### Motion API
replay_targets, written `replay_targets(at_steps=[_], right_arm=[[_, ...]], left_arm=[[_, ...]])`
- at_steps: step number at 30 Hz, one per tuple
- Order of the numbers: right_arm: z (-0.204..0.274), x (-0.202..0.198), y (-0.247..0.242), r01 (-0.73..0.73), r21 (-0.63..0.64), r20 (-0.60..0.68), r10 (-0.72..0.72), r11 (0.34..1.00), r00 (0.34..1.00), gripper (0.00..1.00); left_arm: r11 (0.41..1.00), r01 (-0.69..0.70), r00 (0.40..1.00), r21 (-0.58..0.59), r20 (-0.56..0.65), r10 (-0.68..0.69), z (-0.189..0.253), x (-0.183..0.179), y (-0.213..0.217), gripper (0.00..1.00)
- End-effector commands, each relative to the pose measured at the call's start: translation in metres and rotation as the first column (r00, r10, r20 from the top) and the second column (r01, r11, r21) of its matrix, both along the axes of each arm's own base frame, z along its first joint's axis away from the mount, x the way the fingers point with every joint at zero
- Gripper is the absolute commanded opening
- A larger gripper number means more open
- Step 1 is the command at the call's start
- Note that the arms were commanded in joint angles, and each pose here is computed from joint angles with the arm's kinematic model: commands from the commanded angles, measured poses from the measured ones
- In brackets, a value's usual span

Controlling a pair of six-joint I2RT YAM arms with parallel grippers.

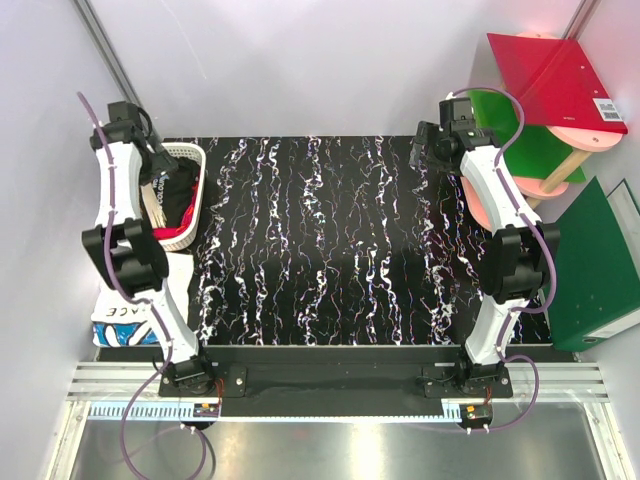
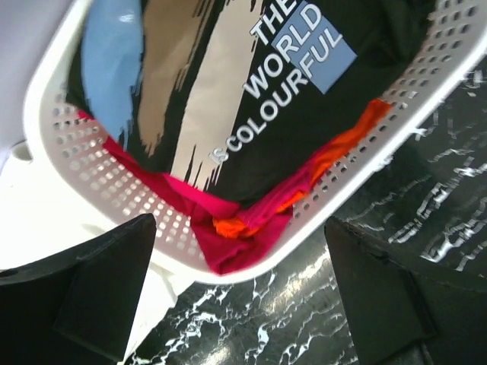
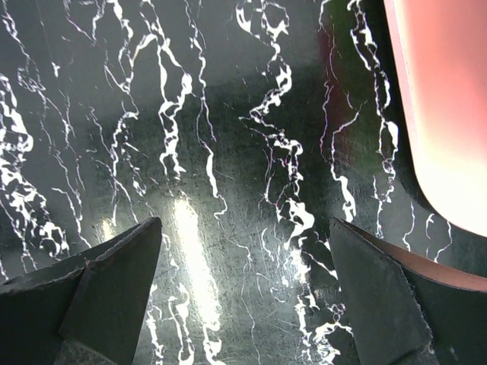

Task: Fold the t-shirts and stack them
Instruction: Grab crumpled tshirt from bin with the left arm

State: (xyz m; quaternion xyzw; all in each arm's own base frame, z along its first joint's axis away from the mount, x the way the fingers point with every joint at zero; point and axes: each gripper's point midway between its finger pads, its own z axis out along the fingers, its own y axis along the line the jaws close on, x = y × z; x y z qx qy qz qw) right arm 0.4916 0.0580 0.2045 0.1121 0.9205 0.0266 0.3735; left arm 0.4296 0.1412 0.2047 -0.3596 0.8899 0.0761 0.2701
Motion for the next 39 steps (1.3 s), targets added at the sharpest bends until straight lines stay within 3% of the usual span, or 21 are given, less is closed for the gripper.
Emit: replay_targets(at_steps=[1, 11, 14, 15, 16, 17, 21, 24, 28, 31, 34, 39], right_arm=[[0.021, -0.007, -0.003, -0.004, 0.005, 0.047, 0.003, 1.0, 0.999, 0.99], [0.026, -0.011, -0.006, -0.015, -0.019, 0.053, 0.016, 1.0, 0.998, 0.99], [0.024, -0.012, -0.005, -0.019, -0.018, 0.049, 0.02, 1.0, 0.999, 0.99], [0.025, -0.012, -0.005, -0.019, -0.015, 0.051, 0.02, 1.0, 0.999, 0.99], [0.024, -0.012, -0.005, -0.022, -0.017, 0.047, 0.023, 1.0, 0.999, 0.99], [0.024, -0.012, -0.005, -0.022, -0.017, 0.049, 0.023, 1.0, 0.999, 0.99], [0.025, -0.013, -0.004, -0.024, -0.015, 0.05, 0.024, 1.0, 0.998, 0.99], [0.024, -0.014, -0.003, -0.026, -0.005, 0.047, 0.026, 1.0, 0.999, 0.99], [0.018, -0.015, 0.003, -0.036, 0.02, 0.03, 0.035, 0.999, 0.999, 0.98], [0.015, -0.015, 0.003, -0.035, 0.024, 0.023, 0.035, 0.999, 0.999, 0.99], [0.015, -0.014, 0.002, -0.03, 0.021, 0.023, 0.03, 0.999, 0.999, 0.98], [0.018, -0.012, -0.008, 0.01, -0.023, 0.03, -0.009, 1.0, 1.0, 1.0]], left_arm=[[1.0, 0.024, 0.999, 0.02, 0.029, -0.024, -0.012, 0.028, 0.008, 0.99], [0.999, -0.023, 0.99, -0.047, -0.14, 0.017, -0.101, 0.043, 0.012, 0.99], [0.998, -0.027, 0.983, -0.055, -0.181, 0.016, -0.118, 0.039, 0.012, 0.9], [0.997, -0.024, 0.983, -0.074, -0.184, 0.01, -0.12, 0.039, 0.009, 0.81], [0.996, -0.027, 0.98, -0.084, -0.198, 0.01, -0.127, 0.038, 0.009, 0.18], [0.996, -0.035, 0.978, -0.088, -0.21, 0.015, -0.129, 0.035, 0.009, 0.0], [0.996, -0.064, 0.982, -0.056, -0.179, 0.053, -0.104, 0.027, 0.01, 0.0], [0.997, -0.077, 0.994, -0.001, -0.076, 0.077, -0.053, 0.021, 0.013, 0.0], [0.993, -0.108, 0.983, 0.046, 0.156, 0.1, 0.047, 0.003, 0.009, 0.0], [0.993, -0.117, 0.941, 0.01, 0.321, 0.107, 0.108, -0.013, -0.008, 0.0], [0.999, -0.05, 0.906, -0.022, 0.42, 0.054, 0.144, -0.021, -0.044, 0.0], [0.962, 0.236, 0.879, -0.137, 0.451, -0.152, 0.143, -0.01, -0.152, 0.0]])
